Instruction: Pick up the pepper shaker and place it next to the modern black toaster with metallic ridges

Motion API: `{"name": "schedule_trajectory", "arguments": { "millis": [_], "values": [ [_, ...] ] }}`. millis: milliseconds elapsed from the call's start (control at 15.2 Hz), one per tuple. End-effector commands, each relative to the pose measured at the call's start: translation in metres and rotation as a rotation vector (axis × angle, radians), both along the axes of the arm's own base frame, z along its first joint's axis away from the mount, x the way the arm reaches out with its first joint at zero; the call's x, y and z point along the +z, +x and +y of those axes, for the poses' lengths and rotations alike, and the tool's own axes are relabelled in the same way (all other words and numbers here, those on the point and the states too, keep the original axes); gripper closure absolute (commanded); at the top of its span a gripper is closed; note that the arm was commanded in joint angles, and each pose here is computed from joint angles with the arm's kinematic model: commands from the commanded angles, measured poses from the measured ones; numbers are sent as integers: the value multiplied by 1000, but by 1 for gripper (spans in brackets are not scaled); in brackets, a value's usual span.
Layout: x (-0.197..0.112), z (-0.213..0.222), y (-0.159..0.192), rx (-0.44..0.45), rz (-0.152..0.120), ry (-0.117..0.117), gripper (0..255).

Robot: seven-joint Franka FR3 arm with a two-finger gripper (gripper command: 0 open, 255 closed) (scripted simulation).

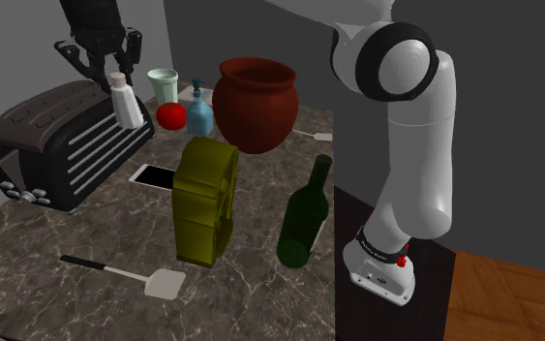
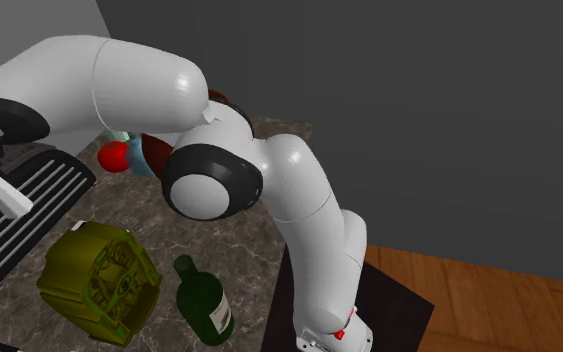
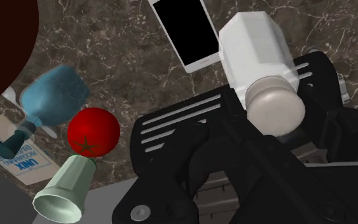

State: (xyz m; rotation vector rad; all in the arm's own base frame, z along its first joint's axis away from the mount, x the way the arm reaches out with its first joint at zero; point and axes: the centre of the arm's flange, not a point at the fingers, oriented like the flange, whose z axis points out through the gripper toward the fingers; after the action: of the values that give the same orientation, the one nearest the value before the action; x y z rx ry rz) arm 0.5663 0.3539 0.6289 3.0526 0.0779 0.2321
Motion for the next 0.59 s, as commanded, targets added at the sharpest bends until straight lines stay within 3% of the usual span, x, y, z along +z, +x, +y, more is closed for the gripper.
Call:
{"name": "schedule_trajectory", "arguments": {
  "millis": [0,528],
  "values": [
    [-10,0,0,0,-1,1,255],
    [-52,0,0,0,-1,1,255]
  ]
}}
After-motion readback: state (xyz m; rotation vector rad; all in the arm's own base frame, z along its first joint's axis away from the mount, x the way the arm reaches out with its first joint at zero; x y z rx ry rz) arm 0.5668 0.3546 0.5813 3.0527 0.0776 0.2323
